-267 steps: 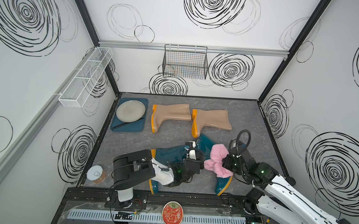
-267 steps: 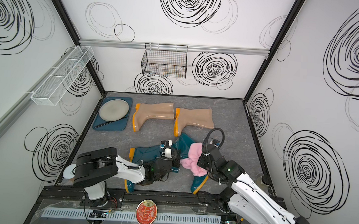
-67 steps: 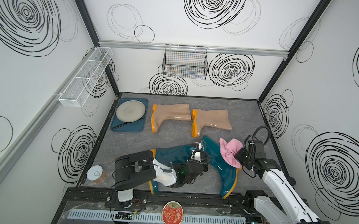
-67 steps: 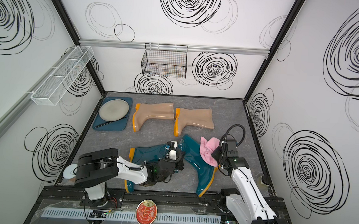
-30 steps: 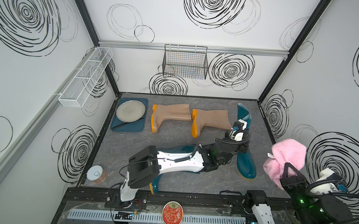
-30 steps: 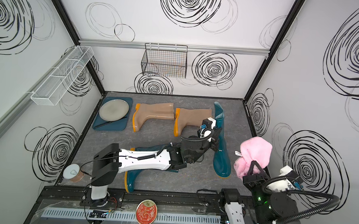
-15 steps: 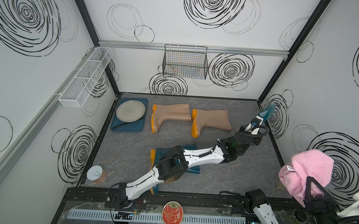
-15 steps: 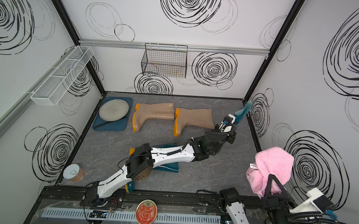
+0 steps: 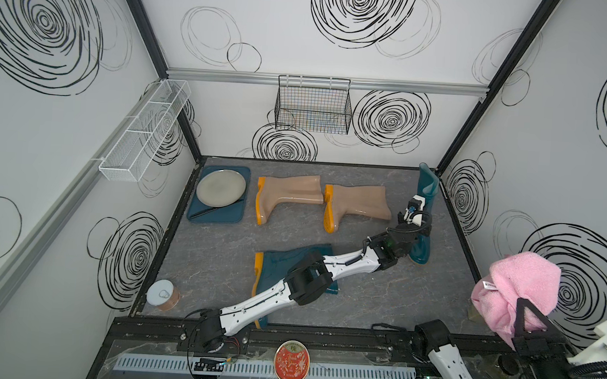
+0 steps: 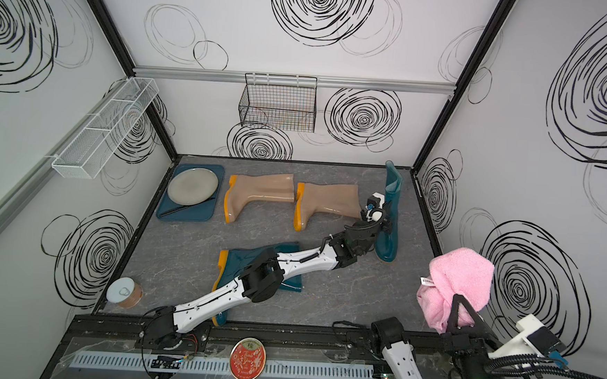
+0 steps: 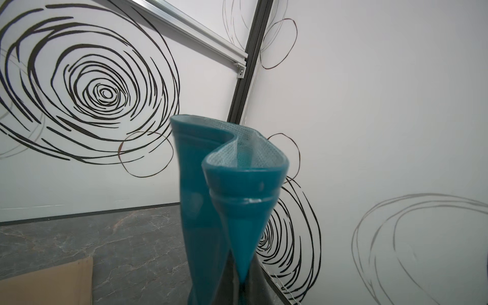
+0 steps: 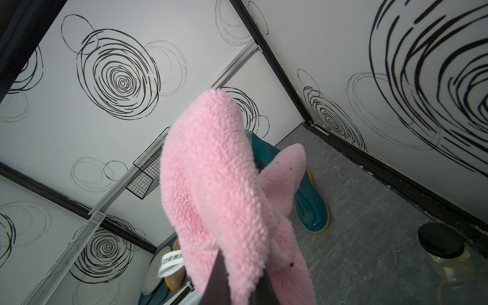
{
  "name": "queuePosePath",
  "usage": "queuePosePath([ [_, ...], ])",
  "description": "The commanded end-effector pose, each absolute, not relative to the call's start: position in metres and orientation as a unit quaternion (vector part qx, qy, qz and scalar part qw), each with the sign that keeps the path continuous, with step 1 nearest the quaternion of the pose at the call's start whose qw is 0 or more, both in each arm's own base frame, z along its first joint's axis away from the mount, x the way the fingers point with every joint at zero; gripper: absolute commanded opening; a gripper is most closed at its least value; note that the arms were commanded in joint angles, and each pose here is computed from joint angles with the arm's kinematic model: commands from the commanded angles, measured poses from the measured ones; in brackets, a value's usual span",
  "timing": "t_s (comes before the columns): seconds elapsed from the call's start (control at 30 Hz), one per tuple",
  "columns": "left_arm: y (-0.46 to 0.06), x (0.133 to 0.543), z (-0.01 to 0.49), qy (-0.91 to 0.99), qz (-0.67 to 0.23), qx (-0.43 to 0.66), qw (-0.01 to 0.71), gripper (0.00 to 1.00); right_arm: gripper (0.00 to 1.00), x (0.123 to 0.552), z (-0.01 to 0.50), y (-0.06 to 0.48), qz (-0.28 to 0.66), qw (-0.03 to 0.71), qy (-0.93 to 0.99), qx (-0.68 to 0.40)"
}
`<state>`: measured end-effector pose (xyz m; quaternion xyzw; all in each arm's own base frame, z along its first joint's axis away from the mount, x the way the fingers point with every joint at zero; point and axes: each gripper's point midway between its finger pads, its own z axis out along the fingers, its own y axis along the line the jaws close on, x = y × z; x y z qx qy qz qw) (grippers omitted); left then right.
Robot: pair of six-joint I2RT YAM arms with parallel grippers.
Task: Wipe the rubber boots with a cloth
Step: Place the rubber boot at the center of the board.
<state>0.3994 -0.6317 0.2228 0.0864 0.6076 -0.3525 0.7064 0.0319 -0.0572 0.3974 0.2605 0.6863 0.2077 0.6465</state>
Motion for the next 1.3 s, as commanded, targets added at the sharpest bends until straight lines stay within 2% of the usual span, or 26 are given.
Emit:
queuePosePath([
  [0.0, -0.627, 0.384, 0.257, 0.565, -0.370, 0.064, 0.735, 0.00, 0.00, 0.030, 0.391, -0.064, 0.197, 0.648, 0.688, 0.261],
  [0.17, -0.624, 0.380, 0.274, 0.556, -0.346, 0.078, 0.751, 0.00, 0.00, 0.034, 0.388, -0.064, 0.202, 0.645, 0.691, 0.258],
  [0.43, -0.594, 0.382, 0.325, 0.519, -0.256, 0.116, 0.808, 0.00, 0.00, 0.039, 0.386, -0.064, 0.208, 0.643, 0.691, 0.256],
  [1.03, -0.530, 0.421, 0.323, 0.519, -0.116, 0.156, 0.832, 0.00, 0.00, 0.055, 0.384, -0.056, 0.216, 0.641, 0.693, 0.249],
  [1.27, -0.521, 0.427, 0.301, 0.535, -0.083, 0.147, 0.828, 0.00, 0.00, 0.062, 0.381, -0.053, 0.215, 0.638, 0.697, 0.247],
])
